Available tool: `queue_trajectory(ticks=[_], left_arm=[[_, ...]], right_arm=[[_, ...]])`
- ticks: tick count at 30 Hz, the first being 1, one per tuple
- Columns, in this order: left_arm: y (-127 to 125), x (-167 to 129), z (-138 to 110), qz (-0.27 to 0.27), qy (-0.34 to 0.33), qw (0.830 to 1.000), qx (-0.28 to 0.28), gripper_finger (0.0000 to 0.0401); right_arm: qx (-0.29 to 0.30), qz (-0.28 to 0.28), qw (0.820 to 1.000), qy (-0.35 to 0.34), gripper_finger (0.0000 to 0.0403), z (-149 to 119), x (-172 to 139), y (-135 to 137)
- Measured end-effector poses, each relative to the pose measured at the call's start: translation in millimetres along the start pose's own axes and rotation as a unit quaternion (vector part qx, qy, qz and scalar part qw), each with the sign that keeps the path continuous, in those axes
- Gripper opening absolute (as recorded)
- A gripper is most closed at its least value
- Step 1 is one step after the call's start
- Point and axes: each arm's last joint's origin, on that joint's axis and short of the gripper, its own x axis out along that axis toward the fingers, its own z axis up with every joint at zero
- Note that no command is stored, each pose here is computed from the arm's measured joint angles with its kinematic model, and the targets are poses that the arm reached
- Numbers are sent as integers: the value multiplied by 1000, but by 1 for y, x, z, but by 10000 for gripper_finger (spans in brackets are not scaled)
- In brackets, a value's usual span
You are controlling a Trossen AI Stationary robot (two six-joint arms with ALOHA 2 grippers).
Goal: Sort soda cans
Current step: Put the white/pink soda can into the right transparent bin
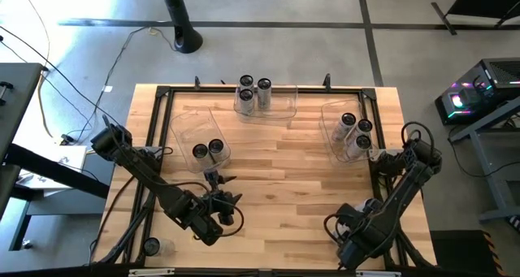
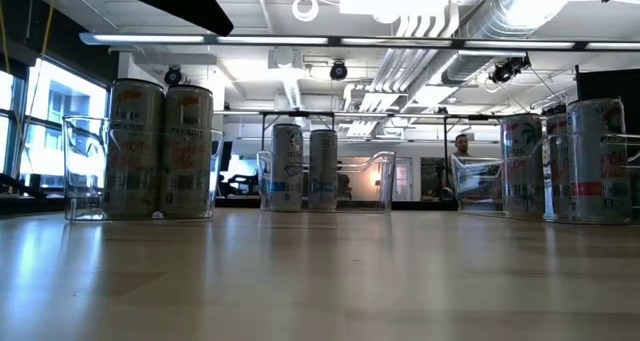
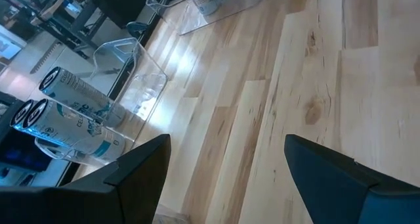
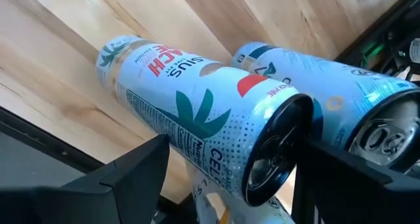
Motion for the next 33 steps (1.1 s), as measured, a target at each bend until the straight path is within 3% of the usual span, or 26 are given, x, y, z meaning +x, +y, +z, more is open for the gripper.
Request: queue_trajectory(ticks=[14, 25, 33], left_arm=[[0, 0, 0, 0, 0, 1000, 0, 294], [0, 0, 0, 0, 0, 1000, -1, 294], [0, 0, 0, 0, 0, 1000, 0, 294]], right_arm=[[-14, 36, 999, -11, 306, 4, -1, 7], [-24, 63, 996, -53, 199, 19, -1, 14], [-48, 20, 994, -101, 108, 54, 21, 35]])
